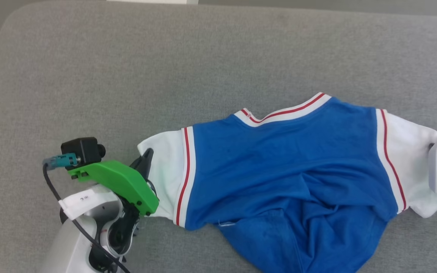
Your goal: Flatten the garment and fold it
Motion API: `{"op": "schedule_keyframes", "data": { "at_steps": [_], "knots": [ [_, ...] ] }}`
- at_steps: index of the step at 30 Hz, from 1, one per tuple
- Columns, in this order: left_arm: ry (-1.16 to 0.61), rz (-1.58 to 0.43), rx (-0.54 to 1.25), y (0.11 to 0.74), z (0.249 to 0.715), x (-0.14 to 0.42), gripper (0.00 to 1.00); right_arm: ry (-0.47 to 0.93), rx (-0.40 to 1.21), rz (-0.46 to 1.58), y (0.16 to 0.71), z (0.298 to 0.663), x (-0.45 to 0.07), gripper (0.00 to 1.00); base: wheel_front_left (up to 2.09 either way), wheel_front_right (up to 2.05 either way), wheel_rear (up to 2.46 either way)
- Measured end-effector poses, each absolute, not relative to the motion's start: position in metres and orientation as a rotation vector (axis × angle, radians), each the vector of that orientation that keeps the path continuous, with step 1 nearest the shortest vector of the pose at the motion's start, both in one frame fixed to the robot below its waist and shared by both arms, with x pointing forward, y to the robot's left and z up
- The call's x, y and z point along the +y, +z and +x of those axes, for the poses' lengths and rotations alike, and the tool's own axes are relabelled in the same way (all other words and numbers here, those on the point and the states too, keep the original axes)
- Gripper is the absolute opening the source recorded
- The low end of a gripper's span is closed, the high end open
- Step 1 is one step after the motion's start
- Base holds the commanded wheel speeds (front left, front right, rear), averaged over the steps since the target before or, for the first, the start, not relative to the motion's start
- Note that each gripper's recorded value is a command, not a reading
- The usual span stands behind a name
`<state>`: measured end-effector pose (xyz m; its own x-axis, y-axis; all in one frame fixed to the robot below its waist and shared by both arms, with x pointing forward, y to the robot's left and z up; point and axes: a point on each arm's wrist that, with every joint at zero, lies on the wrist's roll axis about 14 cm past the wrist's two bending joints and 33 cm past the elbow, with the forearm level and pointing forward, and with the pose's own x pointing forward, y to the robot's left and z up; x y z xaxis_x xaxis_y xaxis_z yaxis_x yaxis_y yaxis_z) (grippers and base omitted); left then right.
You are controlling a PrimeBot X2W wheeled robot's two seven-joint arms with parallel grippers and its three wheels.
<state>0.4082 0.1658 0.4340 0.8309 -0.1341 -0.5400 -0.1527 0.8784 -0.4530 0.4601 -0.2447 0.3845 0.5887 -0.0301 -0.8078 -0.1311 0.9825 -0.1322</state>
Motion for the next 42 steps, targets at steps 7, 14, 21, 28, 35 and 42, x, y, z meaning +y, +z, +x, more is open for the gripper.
{"op": "schedule_keyframes", "data": {
  "at_steps": [7, 14, 21, 28, 35, 42],
  "knots": [
    [-0.065, -0.563, 0.401, 0.492, 0.434, 0.16, 0.0, 0.066, 0.699, -0.069, 0.457, 0.485, -0.24, 0.0, 0.0, 0.0, 0.0],
    [-0.176, -0.539, 0.16, 0.59, 0.467, 0.156, 0.0, 0.099, 0.408, 0.049, 0.569, 0.503, -0.233, 0.0, 0.0, 0.0, 0.0],
    [-0.234, -0.46, -0.065, 0.696, 0.491, 0.156, 0.0, 0.103, 0.165, 0.072, 0.679, 0.501, -0.239, 0.0, 0.0, 0.0, 0.0],
    [-0.213, -0.312, -0.179, 0.764, 0.537, 0.154, 0.0, 0.047, -0.018, 0.053, 0.759, 0.52, -0.251, 0.0, 0.0, 0.0, 0.0],
    [-0.156, -0.222, -0.329, 0.811, 0.581, 0.16, 0.0, -0.005, -0.213, 0.051, 0.824, 0.562, -0.254, 0.0, 0.0, 0.0, 0.0],
    [-0.119, -0.228, -0.509, 0.841, 0.616, 0.164, 0.0, -0.016, -0.354, 0.069, 0.845, 0.606, -0.246, 0.0, 0.0, 0.0, 0.0]
  ]
}}
